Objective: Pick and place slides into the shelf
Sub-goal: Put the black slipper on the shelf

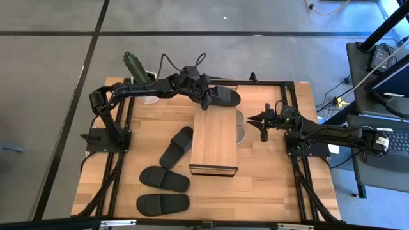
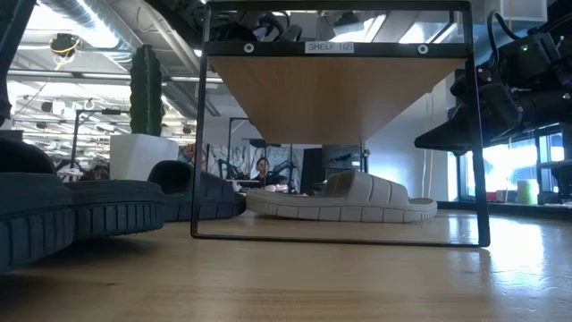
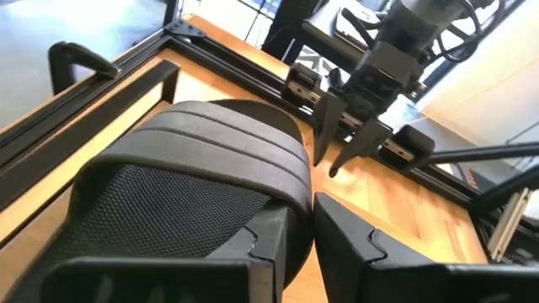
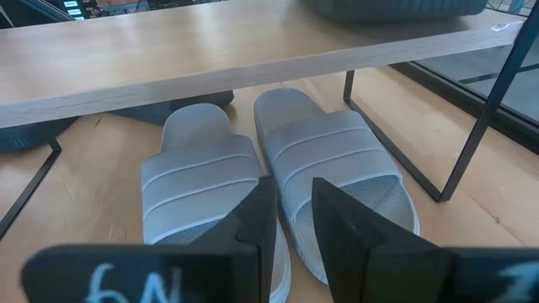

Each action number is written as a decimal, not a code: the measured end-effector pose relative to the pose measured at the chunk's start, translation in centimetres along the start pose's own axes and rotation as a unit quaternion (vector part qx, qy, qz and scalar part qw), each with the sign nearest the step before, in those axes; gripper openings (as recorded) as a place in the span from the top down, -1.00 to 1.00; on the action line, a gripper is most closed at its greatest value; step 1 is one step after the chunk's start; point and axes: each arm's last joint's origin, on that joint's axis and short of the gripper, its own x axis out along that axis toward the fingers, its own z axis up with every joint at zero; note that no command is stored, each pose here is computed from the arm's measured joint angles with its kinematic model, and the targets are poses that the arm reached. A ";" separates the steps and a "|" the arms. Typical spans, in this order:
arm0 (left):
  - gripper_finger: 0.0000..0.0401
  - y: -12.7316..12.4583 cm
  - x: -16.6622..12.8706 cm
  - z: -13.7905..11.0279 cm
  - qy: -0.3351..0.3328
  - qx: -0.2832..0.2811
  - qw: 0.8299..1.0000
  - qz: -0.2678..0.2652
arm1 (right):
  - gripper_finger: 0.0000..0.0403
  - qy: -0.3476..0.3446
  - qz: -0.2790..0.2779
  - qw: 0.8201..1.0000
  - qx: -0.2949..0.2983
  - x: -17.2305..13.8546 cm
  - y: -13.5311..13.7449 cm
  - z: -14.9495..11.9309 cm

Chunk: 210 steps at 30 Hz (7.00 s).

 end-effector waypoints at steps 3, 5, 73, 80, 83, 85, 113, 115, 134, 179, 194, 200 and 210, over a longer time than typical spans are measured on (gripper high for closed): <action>0.73 -0.1 0.1 -0.1 0.001 0.008 1.000 -0.002 | 0.60 0.000 0.000 1.000 -0.001 0.0 0.0 0.0; 0.73 -0.1 0.1 0.0 0.001 0.008 1.000 -0.002 | 0.60 0.000 0.000 1.000 0.000 0.0 0.0 0.0; 0.17 -5.6 -9.5 -0.6 0.130 0.086 0.978 0.138 | 0.60 0.010 0.000 1.000 0.003 0.0 0.0 -0.2; 0.17 -10.7 -15.1 -2.7 0.156 0.179 0.948 0.213 | 0.60 0.027 -0.001 1.000 0.008 0.0 0.0 -0.5; 0.17 -12.2 -15.9 -5.3 0.168 0.211 0.945 0.183 | 0.60 0.027 -0.001 1.000 0.007 0.0 0.0 -0.5; 0.17 -12.8 -15.9 -7.4 0.183 0.232 0.942 0.160 | 0.60 0.027 -0.001 1.000 0.006 0.0 0.0 -0.5; 0.17 -14.0 -9.0 -24.0 0.204 0.505 0.821 0.172 | 0.60 0.023 0.000 1.000 0.005 0.0 0.0 -0.5; 0.17 -13.8 -8.7 -24.4 0.204 0.508 0.813 0.199 | 0.60 0.023 -0.001 1.000 0.005 0.0 0.0 -0.5; 0.17 -12.8 -7.4 -25.9 0.231 0.522 0.786 0.236 | 0.60 0.023 0.000 1.000 0.005 0.0 0.0 -0.5; 0.98 -15.2 -10.7 -20.3 0.251 0.508 0.760 0.319 | 0.60 0.028 -0.001 1.000 0.008 0.0 0.0 -0.5; 0.99 -17.5 -13.2 -12.5 0.231 0.535 0.693 0.426 | 0.60 0.028 -0.001 1.000 0.008 0.0 0.0 -0.6; 0.99 -19.1 -13.6 -8.2 0.225 0.588 0.661 0.408 | 0.60 0.028 -0.001 1.000 0.007 0.0 0.0 -0.6; 0.99 -18.6 -12.8 -2.6 0.169 0.654 0.714 0.185 | 0.60 0.028 -0.001 1.000 0.006 0.0 0.0 -0.6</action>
